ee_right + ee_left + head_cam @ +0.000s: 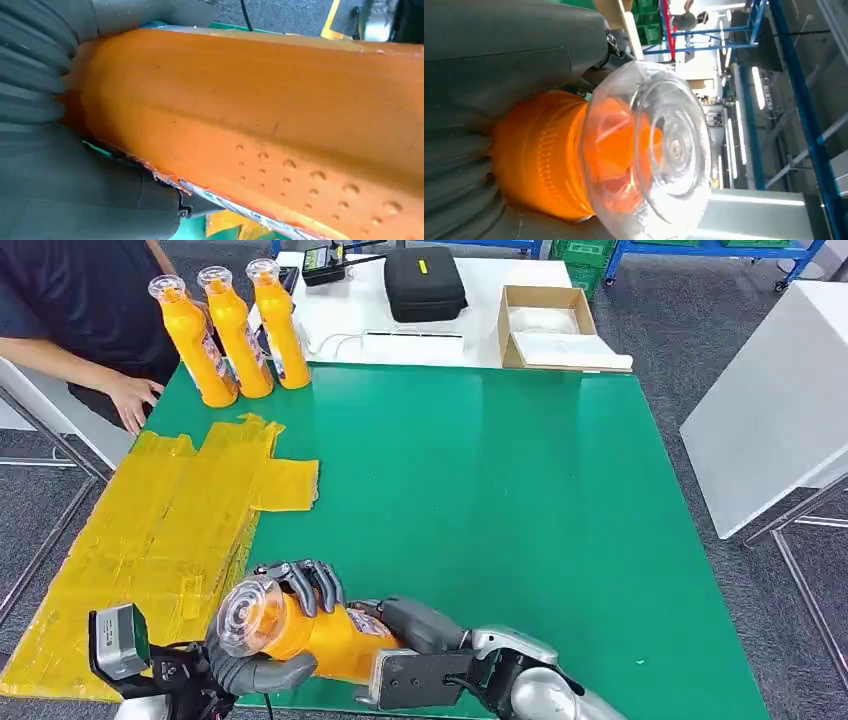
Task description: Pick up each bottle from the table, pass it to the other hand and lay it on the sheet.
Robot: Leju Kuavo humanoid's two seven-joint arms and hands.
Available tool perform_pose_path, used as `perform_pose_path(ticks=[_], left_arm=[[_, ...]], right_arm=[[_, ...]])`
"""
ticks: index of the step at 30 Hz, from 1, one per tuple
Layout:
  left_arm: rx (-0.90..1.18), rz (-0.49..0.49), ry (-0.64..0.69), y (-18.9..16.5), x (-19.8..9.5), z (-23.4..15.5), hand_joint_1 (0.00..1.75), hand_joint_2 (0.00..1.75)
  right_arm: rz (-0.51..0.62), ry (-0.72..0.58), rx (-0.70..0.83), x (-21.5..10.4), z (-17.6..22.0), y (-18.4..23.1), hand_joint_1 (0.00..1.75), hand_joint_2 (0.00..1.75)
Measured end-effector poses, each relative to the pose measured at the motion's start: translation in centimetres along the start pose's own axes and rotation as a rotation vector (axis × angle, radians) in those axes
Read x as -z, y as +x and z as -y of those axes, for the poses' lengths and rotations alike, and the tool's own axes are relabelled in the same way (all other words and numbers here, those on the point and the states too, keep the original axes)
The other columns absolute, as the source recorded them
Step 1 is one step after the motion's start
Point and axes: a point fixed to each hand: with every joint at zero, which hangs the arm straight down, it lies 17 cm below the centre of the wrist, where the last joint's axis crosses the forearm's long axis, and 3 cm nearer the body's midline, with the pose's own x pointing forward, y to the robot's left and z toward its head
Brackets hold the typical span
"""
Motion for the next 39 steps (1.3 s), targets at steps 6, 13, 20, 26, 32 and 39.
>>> perform_pose_path(ticks=[6,13,20,26,32,39], left_arm=[[-0.003,-0.008,0.003,-0.3,-0.2,-0.1,1.75,1.75],[-0.003,-0.009,0.003,-0.3,-0.2,-0.1,1.75,1.75],[-0.004,-0.012,0.003,-0.4,-0.2,-0.1,1.75,1.75],[0.012,-0.024,0.005,-0.7,-0.2,-0.2,1.75,1.75],[0.027,-0.03,0.005,-0.9,-0.2,-0.2,1.75,1.75],[0.086,-0.042,0.019,-1.3,-0.2,-0.5,1.75,1.75]], right_arm=[[-0.009,0.003,0.002,-0.1,-0.2,-0.4,1.75,1.75],[-0.012,0.004,0.002,-0.1,-0.3,-0.5,1.75,1.75],[-0.016,0.006,0.003,-0.1,-0.4,-0.7,0.21,1.75],[-0.024,0.013,0.021,-0.3,-1.2,-1.1,0.0,0.0],[-0.025,-0.003,0.015,-0.5,-1.3,-1.3,0.0,0.0],[-0.054,-0.109,-0.035,-1.2,-0.2,-2.4,0.0,0.0]])
